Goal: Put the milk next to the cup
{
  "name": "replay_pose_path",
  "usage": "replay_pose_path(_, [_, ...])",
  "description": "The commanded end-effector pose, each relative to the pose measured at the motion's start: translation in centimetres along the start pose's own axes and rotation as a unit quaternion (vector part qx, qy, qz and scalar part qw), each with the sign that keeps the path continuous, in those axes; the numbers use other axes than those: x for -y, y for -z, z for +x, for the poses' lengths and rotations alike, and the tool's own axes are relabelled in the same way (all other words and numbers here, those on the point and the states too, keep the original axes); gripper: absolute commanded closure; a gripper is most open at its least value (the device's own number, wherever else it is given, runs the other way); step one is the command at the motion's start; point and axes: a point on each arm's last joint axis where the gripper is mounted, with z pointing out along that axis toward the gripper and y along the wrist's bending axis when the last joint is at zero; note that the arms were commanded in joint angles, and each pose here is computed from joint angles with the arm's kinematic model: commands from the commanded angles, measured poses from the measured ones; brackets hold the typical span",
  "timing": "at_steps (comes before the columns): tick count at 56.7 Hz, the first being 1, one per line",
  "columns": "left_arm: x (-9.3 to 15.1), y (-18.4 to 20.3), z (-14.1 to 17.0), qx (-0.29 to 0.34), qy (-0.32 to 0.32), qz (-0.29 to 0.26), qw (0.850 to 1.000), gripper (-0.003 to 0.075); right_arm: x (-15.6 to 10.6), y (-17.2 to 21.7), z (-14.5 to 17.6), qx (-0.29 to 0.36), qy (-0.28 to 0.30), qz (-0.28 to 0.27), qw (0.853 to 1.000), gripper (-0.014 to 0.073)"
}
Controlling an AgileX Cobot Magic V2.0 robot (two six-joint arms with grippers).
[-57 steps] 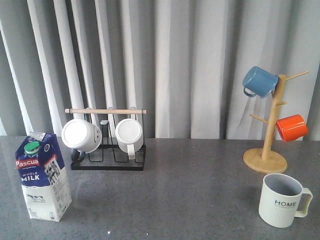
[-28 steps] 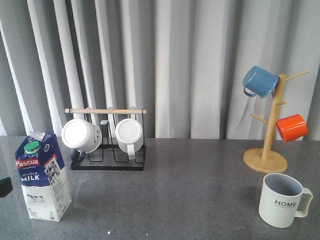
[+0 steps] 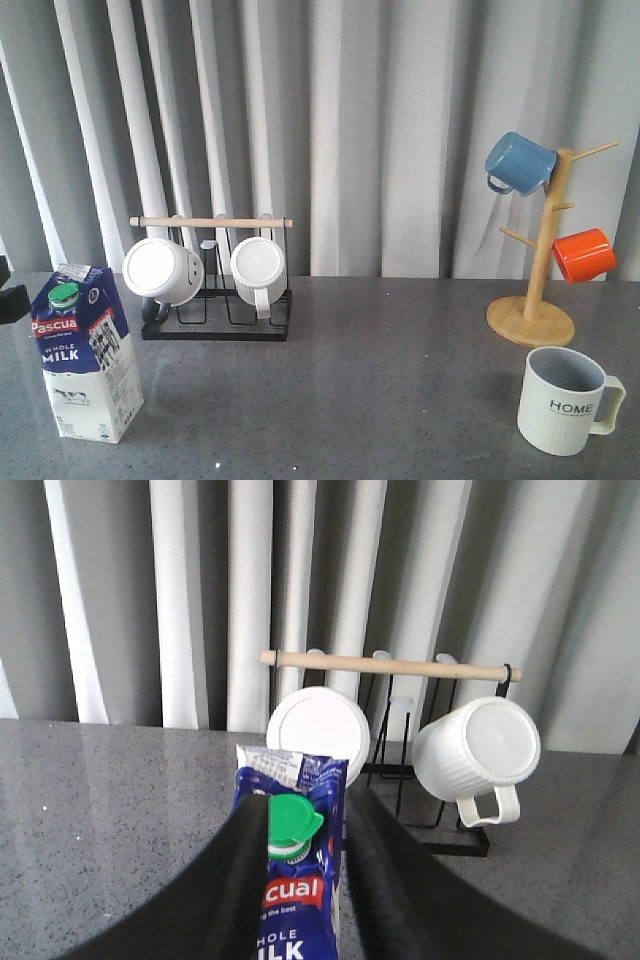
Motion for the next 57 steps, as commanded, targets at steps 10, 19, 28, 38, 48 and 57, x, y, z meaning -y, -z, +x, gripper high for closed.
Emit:
replay_pose_path(10, [0.3,0.7,-3.0,0.075,-0.002,0.001,0.997,0.0153,0.1,-1.0,-1.3,0.042,0.013,0.006,0.999,0.0008])
replay_pose_path(19, [0.3,0.7,-2.9,0.071,-0.001,0.001,0.997,0.0109,0.1,-1.2,-1.2,0.046,0.013,0.007,0.999,0.0011])
replay_pose_path(28, [0.3,0.7,-2.9,0.072,-0.001,0.001,0.997,0.012,0.1,-1.2,-1.3,0.049,0.015,0.007,0.999,0.0011])
replay_pose_path(38, [0.3,0.7,-2.9,0.072,-0.001,0.001,0.997,0.0153,0.1,-1.2,-1.3,0.049,0.024,0.007,0.998,0.0011])
replay_pose_path(48, [0.3,0.7,-2.9,0.072,-0.001,0.001,0.997,0.0169,1.0,-2.1,0.2,0.034,0.043,0.033,0.998,0.0011])
replay_pose_path(57, [0.3,0.7,-2.9,0.072,-0.001,0.001,0.997,0.0169,2.7,-3.4,5.2,0.052,0.041,0.081,0.995,0.0011])
